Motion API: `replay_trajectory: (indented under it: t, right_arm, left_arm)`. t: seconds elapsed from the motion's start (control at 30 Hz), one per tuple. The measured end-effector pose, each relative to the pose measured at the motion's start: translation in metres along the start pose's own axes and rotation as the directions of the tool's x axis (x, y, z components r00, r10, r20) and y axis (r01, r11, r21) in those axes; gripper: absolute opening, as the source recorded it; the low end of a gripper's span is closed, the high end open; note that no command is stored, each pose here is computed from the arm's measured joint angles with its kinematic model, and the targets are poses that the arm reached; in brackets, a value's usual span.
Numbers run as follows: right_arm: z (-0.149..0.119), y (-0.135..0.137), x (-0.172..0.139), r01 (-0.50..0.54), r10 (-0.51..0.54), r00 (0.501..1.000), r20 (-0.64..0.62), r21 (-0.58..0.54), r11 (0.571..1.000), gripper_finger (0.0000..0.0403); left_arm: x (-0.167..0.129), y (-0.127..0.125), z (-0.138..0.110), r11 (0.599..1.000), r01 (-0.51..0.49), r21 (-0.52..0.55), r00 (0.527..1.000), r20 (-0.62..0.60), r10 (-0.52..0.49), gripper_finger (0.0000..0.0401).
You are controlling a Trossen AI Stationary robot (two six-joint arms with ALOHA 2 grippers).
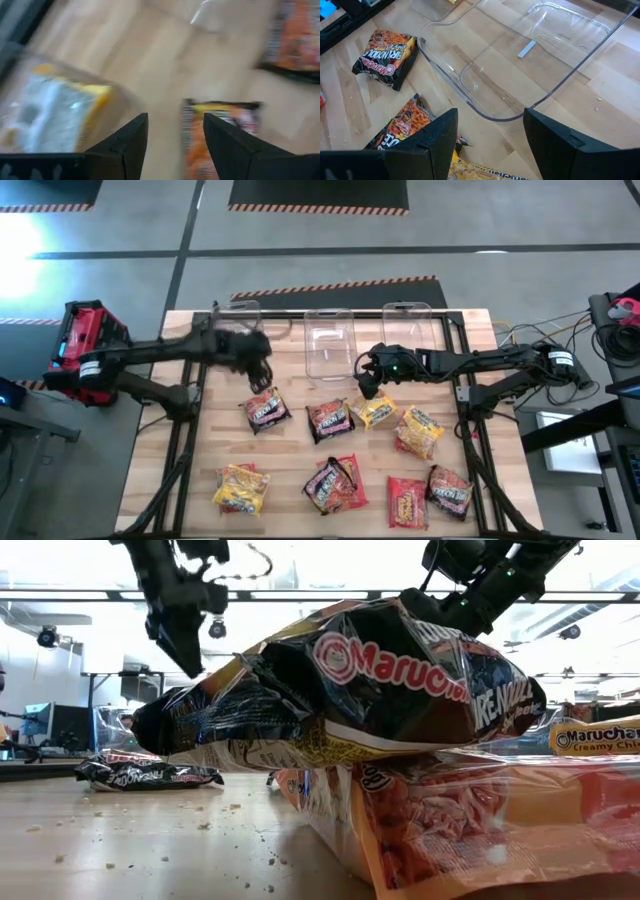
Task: Sort Maruchan noodles
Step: Put the yellow noodle pack into the left transparent bin
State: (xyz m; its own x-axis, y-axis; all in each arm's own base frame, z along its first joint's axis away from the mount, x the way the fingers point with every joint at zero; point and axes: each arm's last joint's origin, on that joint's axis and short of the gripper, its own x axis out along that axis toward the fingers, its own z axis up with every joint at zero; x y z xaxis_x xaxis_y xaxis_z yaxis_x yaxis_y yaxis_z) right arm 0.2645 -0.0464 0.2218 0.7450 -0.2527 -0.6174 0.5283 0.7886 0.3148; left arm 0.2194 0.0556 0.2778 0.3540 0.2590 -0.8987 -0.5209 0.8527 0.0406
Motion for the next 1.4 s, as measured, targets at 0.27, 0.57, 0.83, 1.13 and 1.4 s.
replay_trajectory:
  t: [0.27,0.57,0.83,1.13,1.4]
  right_arm:
    - [0.0,0.0,0.0,0.0,0.0,1.0,0.0,0.0,1.0,0.0215]
    - [0.0,0.0,0.0,0.0,0.0,1.0,0.0,0.0,1.0,0.0215]
    - [0.0,0.0,0.0,0.0,0.0,1.0,0.0,0.0,1.0,0.0215]
    - [0.0,0.0,0.0,0.0,0.0,1.0,0.0,0.0,1.0,0.0215]
    - [0.0,0.0,0.0,0.0,0.0,1.0,0.0,0.0,1.0,0.0215]
  left_arm:
    - [0.011,-0.075,-0.024,0.992,0.091,0.093,0.996,0.003,-0.092,0.0174]
    - [0.019,-0.134,-0.069,0.987,0.141,-0.082,0.963,-0.22,-0.156,0.0175]
    - [-0.002,-0.165,-0.11,0.951,0.132,-0.279,0.94,-0.269,-0.21,0.0221]
    - [-0.023,-0.184,-0.152,0.944,0.169,-0.283,0.921,-0.297,-0.253,0.0286]
    - [-0.037,-0.199,-0.174,0.935,0.316,-0.162,0.892,-0.284,-0.351,0.0292]
